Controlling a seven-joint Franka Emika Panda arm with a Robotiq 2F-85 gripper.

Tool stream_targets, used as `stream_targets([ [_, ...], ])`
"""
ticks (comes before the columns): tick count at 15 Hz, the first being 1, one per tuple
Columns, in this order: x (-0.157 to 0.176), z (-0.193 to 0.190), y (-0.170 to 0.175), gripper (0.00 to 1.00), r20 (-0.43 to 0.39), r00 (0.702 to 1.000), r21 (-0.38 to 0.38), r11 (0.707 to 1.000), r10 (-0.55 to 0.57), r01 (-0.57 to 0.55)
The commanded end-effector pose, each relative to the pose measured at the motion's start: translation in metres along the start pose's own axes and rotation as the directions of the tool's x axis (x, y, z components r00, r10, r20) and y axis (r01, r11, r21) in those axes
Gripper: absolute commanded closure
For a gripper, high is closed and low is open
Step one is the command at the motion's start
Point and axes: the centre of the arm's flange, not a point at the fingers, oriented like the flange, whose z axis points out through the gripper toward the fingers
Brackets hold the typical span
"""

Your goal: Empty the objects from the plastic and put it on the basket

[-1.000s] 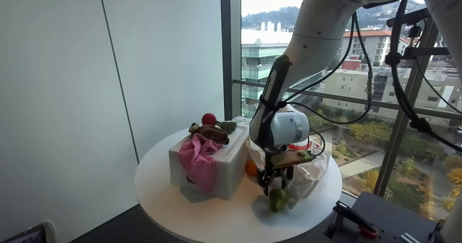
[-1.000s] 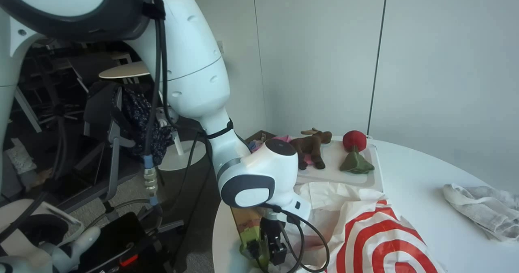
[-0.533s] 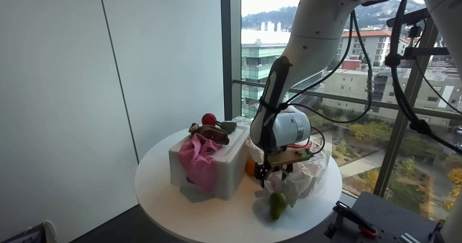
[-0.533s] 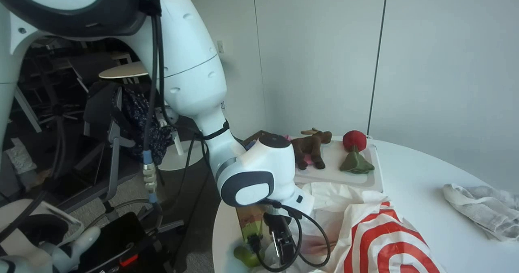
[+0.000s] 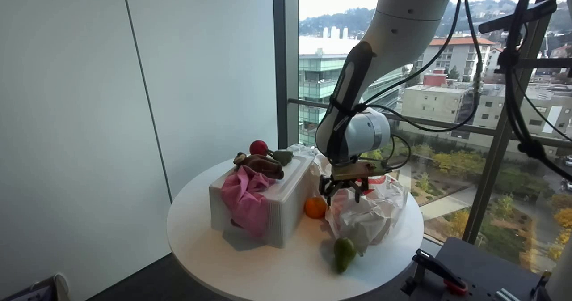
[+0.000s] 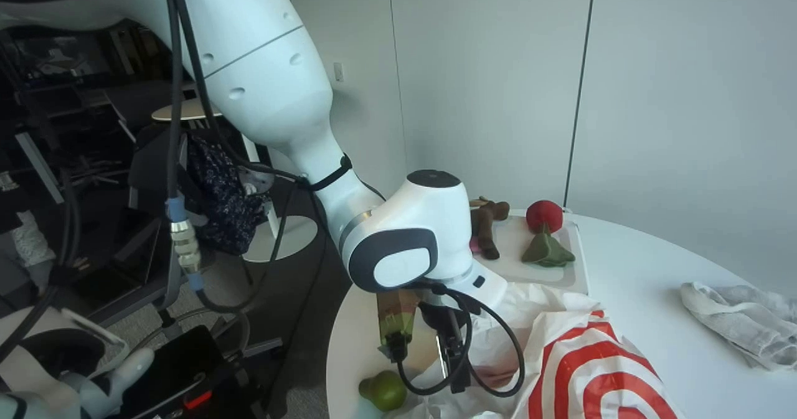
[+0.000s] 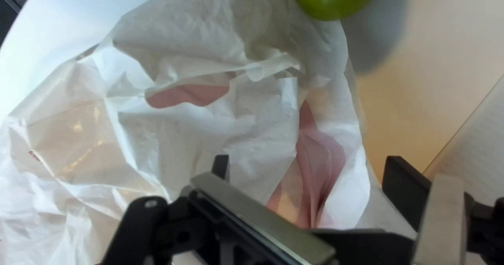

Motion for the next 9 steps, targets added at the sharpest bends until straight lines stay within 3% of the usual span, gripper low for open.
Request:
stream_targets([
  [1,-0.031,-0.012,0.012,0.0,0.038,0.999,-0.097,0.995,0.026,-0.022],
  [5,-0.078,0.005,0.02,0.0,0.089,0.996,-0.188,0.982,0.027,-0.01],
  [9,-0.119,0.018,0.01,0.0,0.115,0.993,-0.18,0.984,0.035,-0.014],
])
